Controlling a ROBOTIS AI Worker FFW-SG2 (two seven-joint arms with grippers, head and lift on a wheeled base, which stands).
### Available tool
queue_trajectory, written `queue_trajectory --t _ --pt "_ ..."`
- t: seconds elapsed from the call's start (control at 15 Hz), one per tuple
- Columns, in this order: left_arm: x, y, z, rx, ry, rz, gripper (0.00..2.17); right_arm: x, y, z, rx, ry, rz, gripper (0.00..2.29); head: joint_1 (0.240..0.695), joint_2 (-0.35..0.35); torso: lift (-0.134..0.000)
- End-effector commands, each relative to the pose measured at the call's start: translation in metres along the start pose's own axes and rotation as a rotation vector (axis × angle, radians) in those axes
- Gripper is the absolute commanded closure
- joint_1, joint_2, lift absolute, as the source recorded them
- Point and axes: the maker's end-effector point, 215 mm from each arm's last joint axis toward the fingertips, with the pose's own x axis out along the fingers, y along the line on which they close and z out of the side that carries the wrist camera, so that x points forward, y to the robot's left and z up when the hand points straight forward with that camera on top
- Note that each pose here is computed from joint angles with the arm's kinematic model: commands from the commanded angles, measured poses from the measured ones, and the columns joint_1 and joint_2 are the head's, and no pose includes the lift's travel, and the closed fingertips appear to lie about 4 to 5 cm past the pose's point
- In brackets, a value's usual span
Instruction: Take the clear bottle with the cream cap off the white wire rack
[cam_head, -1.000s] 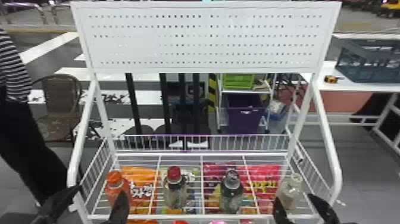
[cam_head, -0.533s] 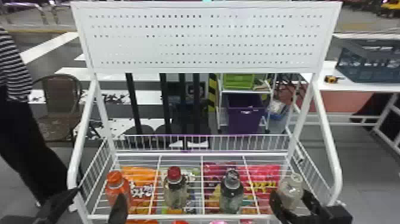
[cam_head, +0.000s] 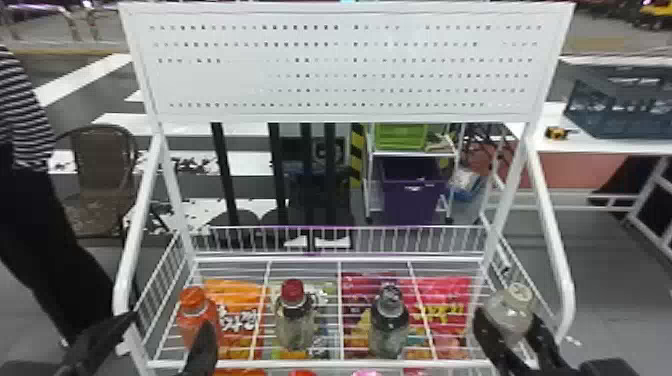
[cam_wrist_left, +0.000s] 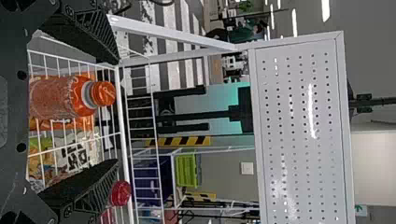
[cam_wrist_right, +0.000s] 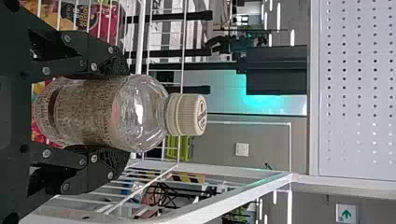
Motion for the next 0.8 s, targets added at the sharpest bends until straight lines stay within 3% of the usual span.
queue_trajectory --t 0.0,0.47,0.73 --pt "-0.001 0.002 0.003 0.001 -0.009 0.002 0.14 -0.027 0.001 0.021 -0.020 0.014 0.000 1.78 0.499 0.000 0.000" --pt "0.000 0.001 0.007 -0.007 -0.026 -0.003 0.14 -0.102 -0.004 0.057 -0.064 0.020 0.028 1.78 0.499 0.000 0.000" --pt "0.000 0.001 0.010 -0.012 -0.037 -0.003 0.14 -0.129 -0.011 0.072 -0.030 -0.021 0.021 1.78 0.499 0.000 0.000"
